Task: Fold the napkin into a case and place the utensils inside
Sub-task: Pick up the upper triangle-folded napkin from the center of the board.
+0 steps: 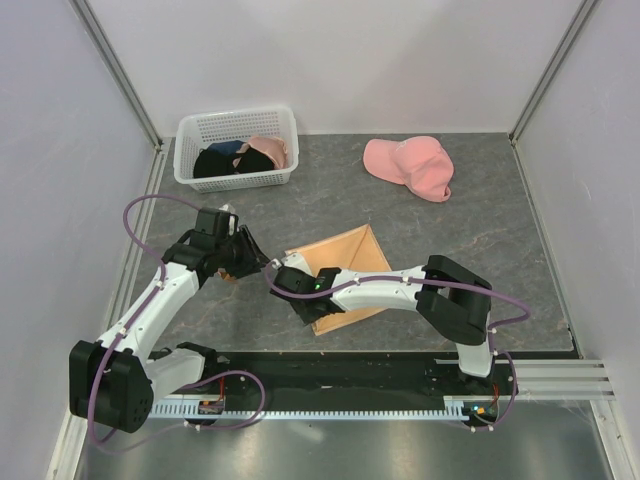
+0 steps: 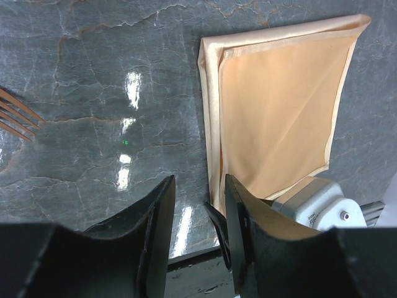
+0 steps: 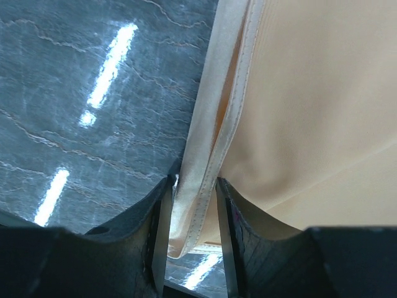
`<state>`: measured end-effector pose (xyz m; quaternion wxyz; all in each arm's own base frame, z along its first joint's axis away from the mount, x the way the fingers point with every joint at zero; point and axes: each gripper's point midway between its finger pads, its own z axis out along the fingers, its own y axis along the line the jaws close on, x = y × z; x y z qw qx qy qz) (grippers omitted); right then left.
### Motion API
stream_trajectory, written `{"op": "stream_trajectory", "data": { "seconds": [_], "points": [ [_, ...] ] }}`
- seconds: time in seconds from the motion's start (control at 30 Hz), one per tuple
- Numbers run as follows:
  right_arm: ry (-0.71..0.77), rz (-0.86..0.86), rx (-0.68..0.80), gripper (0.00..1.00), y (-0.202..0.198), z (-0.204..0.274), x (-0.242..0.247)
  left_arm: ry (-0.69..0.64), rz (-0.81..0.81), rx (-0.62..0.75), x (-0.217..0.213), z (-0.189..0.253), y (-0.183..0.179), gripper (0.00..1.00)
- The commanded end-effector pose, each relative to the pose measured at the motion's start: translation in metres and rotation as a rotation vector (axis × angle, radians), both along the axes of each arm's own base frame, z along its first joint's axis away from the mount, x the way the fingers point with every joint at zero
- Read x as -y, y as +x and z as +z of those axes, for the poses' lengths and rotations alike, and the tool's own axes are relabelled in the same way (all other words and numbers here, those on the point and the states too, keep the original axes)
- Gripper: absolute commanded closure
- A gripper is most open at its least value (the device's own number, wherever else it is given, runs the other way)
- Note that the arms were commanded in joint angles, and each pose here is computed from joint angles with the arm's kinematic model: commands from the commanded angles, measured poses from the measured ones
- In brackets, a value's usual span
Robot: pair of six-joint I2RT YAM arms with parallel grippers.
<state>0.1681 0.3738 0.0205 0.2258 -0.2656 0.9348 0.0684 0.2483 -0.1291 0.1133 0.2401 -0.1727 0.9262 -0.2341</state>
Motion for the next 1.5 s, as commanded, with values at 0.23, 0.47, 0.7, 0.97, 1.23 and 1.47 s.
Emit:
{"op": "stream_trajectory", "data": {
  "seconds": [0.23, 0.47, 0.7, 0.97, 1.23, 1.47],
  "points": [
    [-0.010, 0.009, 0.006, 0.57, -0.003, 0.008, 0.007, -0.002, -0.023, 0.027, -0.001, 0.004, 0.001, 0.55],
    [-0.003, 0.016, -0.031, 0.55, -0.011, -0.005, 0.004, -0.003, -0.020, 0.016, -0.002, 0.002, 0.002, 0.55],
    [-0.080, 0.002, -0.036, 0.54, -0.020, -0.029, 0.018, 0.001, -0.021, 0.001, -0.002, -0.003, 0.002, 0.54],
    [-0.201, -0.038, 0.046, 0.90, -0.013, -0.048, 0.045, -0.043, -0.043, -0.044, 0.008, -0.013, 0.008, 0.51],
    [-0.033, -0.011, 0.068, 1.00, -0.007, 0.002, 0.014, -0.161, -0.099, -0.094, 0.041, -0.022, 0.026, 0.50],
    [0.057, -0.027, 0.067, 1.00, 0.000, 0.032, 0.015, -0.170, -0.077, -0.171, 0.057, -0.050, 0.039, 0.49]
  ]
}}
